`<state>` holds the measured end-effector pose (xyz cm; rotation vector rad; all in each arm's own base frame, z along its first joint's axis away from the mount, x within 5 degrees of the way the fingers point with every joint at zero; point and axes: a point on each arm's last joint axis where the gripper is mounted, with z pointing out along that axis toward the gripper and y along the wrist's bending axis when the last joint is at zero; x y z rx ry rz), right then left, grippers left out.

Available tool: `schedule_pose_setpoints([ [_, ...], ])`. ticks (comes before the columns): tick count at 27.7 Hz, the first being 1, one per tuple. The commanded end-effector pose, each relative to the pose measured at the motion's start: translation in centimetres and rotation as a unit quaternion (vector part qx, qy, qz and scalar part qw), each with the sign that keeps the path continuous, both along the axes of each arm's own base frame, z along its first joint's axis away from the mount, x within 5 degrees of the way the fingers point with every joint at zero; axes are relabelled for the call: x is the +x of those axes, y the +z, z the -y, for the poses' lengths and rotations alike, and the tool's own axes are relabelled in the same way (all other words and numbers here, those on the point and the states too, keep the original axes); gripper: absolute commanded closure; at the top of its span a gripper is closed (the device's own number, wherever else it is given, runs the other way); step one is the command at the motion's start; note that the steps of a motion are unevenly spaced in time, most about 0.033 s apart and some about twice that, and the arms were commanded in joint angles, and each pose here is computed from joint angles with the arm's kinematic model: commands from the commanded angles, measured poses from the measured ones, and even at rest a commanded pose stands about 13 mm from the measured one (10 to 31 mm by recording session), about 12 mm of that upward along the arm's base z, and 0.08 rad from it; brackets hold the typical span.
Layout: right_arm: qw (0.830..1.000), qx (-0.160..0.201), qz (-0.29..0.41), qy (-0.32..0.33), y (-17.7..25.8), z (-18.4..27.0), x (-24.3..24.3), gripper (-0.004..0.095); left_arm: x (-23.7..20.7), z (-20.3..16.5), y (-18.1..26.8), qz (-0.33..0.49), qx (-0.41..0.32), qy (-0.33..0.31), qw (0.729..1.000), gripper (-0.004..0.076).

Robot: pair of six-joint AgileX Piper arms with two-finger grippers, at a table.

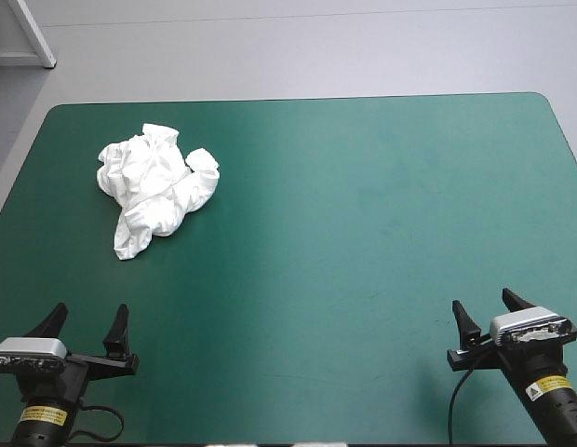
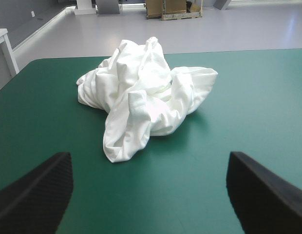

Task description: Fold the cloth

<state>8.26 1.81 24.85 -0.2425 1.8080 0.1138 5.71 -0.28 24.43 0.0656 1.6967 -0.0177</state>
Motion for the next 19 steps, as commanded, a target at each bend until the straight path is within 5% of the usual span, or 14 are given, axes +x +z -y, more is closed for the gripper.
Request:
schedule_pose_setpoints([
  [1,0.999,0.005,0.048,-0.005,1.8,0.0,0.3,0.0220,0.2,0.1,1.5,0.043,-0.008,-0.003,0.999,0.0109],
  [19,1.000,-0.011,0.021,0.000,1.7,0.0,0.3,0.0220,0.5,0.1,2.7,0.013,-0.005,-0.003,1.000,0.0109],
])
